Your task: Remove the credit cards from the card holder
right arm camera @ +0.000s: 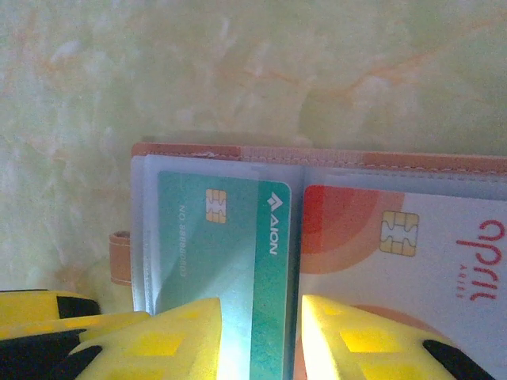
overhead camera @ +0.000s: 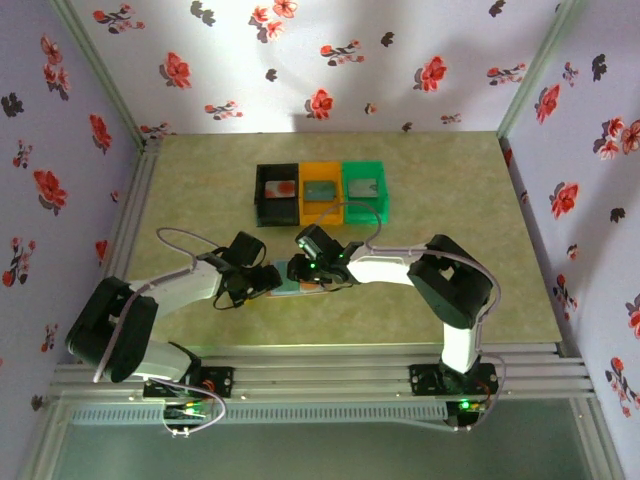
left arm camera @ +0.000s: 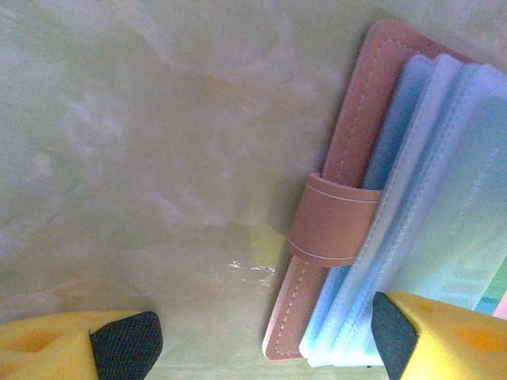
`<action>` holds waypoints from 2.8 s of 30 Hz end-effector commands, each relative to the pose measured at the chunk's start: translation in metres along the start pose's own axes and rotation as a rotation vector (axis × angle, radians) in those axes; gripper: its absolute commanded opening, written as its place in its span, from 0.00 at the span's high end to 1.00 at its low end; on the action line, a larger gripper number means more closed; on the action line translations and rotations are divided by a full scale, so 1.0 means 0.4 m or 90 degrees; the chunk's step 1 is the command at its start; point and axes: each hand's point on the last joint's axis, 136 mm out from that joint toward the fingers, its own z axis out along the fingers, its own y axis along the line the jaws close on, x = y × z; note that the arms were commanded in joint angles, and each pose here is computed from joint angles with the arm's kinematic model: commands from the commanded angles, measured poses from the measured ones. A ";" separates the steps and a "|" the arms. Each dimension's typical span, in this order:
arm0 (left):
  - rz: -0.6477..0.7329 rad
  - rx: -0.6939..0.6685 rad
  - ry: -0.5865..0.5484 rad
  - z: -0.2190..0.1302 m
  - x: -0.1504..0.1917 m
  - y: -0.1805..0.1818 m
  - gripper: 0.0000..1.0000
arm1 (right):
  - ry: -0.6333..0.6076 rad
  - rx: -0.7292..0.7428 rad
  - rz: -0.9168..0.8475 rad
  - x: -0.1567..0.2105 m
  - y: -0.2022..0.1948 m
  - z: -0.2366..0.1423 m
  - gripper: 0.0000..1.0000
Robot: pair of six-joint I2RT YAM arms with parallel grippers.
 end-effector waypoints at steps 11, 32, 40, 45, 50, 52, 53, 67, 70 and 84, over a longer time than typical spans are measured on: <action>-0.008 -0.035 0.101 0.164 0.139 0.144 0.20 | 0.024 -0.076 0.007 0.037 0.027 0.030 0.69; 0.004 -0.076 0.010 -0.049 0.027 0.145 0.18 | 0.012 -0.029 0.016 0.027 -0.017 0.017 0.71; 0.008 -0.141 0.005 -0.080 -0.026 0.170 0.18 | 0.004 -0.027 0.005 0.017 -0.009 -0.006 0.71; 0.003 -0.131 0.033 -0.056 -0.013 0.163 0.18 | 0.008 -0.037 0.007 0.017 0.000 -0.006 0.71; -0.013 -0.091 0.074 -0.011 0.020 0.144 0.18 | 0.003 -0.050 0.002 0.005 0.024 -0.024 0.71; -0.013 -0.083 0.085 0.004 0.033 0.135 0.17 | 0.002 -0.050 -0.001 0.000 0.030 -0.028 0.71; -0.009 -0.086 0.092 0.012 0.041 0.134 0.17 | 0.001 -0.051 -0.003 -0.002 0.033 -0.029 0.71; 0.015 -0.071 0.130 0.076 0.096 0.080 0.17 | -0.004 -0.038 -0.008 -0.009 0.026 -0.016 0.71; 0.019 -0.075 0.143 0.095 0.114 0.077 0.17 | -0.005 -0.023 -0.004 -0.005 0.008 -0.006 0.71; 0.025 -0.080 0.181 0.169 0.166 0.073 0.17 | 0.014 -0.072 0.006 0.013 0.029 0.018 0.71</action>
